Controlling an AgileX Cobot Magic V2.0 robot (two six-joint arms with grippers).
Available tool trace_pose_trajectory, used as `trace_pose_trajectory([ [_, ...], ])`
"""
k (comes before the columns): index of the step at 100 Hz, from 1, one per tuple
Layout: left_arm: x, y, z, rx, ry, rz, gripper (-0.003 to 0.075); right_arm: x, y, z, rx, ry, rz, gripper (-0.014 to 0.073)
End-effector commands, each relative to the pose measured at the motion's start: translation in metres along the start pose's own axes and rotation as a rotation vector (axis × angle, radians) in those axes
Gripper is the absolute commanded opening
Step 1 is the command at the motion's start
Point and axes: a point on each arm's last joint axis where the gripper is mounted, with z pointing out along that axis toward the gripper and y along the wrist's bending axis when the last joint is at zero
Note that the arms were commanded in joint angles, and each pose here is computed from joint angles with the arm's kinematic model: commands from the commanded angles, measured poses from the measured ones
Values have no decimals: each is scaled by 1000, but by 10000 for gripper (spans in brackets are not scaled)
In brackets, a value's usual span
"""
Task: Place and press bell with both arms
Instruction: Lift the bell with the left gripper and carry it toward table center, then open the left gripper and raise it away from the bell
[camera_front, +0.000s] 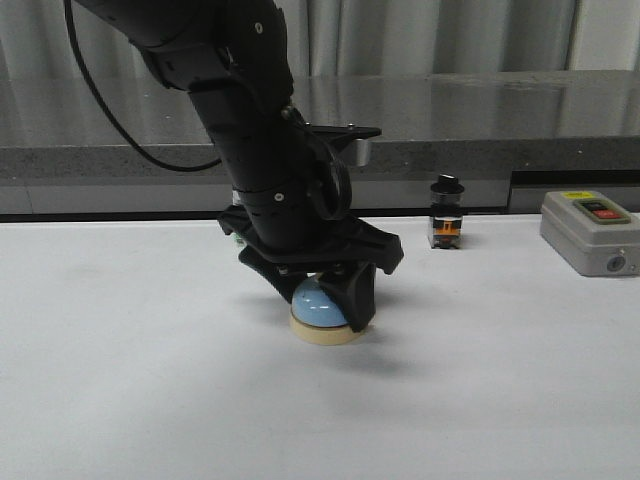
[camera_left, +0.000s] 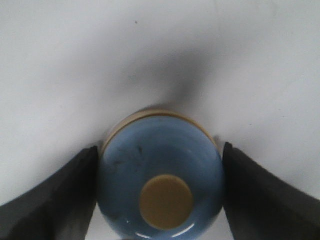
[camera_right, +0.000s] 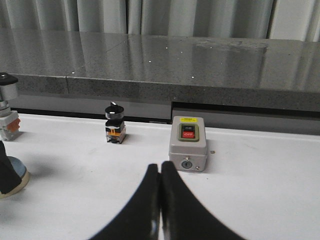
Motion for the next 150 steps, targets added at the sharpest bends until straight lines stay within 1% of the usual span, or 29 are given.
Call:
trace_pose_trajectory([
  [1,-19,-9,-30,15,-126,10,470,-13,-1,-3,9,-120,-3,-60],
  [5,-19,-9,-30,15,-126,10,532,-13,-1,-3,9,-120,-3,-60],
  [10,-19,-9,-30,15,-126,10,583,-13,-1,-3,9,-120,-3,-60],
  [14,-19,-9,-30,15,-126,10,610,-13,-1,-3,9,-120,-3,-60],
  [19,-19,-9,-30,15,-126,10,625,-13,-1,-3,9,-120,-3,-60],
  [37,-19,-9,-32,15,-128,10,628,-13,-1,-3,9,-120,-3,-60],
  [51,-22,-11,-46,22,-159,8,628,-13,-1,-3,9,-120,-3,-60],
  [65,-27,-16,-76,43,-226,-6,628,-13,-1,-3,9,-120,-3,-60],
  [80,-31,-20,-123,44,-328,13,628,-13,-1,-3,9,-120,-3,-60],
  [87,-32,-18,-144,41,-376,12,628,-13,-1,-3,9,-120,-3,-60],
  [99,-28,-6,-177,21,-446,-11,628,-13,-1,-3,9,-120,-3,-60],
  [115,-12,22,-213,-30,-512,-74,627,-13,-1,-3,9,-120,-3,-60],
  [129,15,52,-235,-96,-555,-153,627,-13,-1,-3,9,-120,-3,-60],
  [139,41,73,-245,-151,-584,-223,628,-13,-1,-3,9,-120,-3,-60],
  [150,70,87,-258,-206,-630,-281,627,-13,-1,-3,9,-120,-3,-60],
])
